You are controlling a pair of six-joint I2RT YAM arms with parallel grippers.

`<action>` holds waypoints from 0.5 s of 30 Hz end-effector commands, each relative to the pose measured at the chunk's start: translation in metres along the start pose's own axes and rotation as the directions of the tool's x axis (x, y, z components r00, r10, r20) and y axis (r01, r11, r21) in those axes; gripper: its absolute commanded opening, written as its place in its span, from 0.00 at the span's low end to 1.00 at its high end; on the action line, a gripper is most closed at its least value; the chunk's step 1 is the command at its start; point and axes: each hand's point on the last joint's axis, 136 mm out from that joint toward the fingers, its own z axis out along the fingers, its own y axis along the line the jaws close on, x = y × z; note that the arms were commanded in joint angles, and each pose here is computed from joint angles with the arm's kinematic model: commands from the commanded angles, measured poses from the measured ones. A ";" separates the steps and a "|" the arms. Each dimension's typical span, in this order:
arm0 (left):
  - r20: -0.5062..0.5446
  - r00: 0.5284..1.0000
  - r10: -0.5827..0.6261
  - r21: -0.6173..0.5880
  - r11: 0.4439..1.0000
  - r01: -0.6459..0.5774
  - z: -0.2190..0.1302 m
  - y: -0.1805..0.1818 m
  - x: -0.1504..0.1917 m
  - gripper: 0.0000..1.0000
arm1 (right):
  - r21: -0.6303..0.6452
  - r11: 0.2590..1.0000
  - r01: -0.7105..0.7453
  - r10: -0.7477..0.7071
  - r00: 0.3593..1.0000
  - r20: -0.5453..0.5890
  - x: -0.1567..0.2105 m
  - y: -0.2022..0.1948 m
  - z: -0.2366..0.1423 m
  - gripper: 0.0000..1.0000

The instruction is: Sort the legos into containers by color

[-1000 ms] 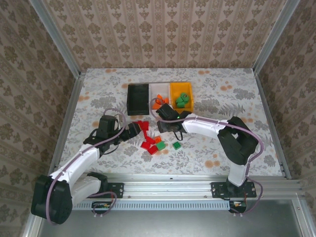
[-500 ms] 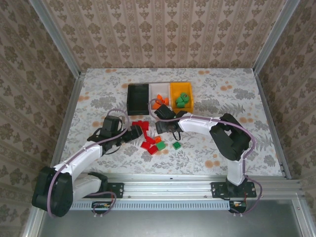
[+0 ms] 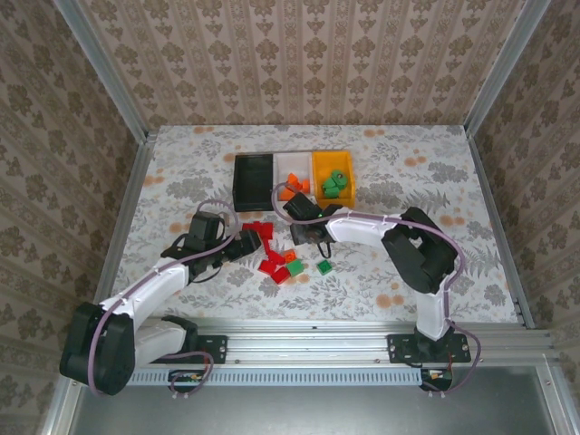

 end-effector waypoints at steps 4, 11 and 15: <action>0.025 0.999 0.044 -0.002 0.999 -0.044 -0.004 -0.011 -0.014 0.99 | 0.008 0.999 0.037 -0.038 0.980 0.196 -0.080 -0.005 -0.051 0.56; 0.014 0.998 0.068 0.004 0.998 -0.068 -0.010 -0.021 -0.020 0.99 | 0.057 0.996 0.074 -0.082 0.983 0.167 -0.151 -0.014 -0.004 0.58; 0.015 0.997 0.075 0.004 0.997 -0.075 -0.013 -0.020 -0.019 1.00 | 0.052 0.996 0.069 -0.075 0.989 0.124 -0.162 -0.017 0.016 0.61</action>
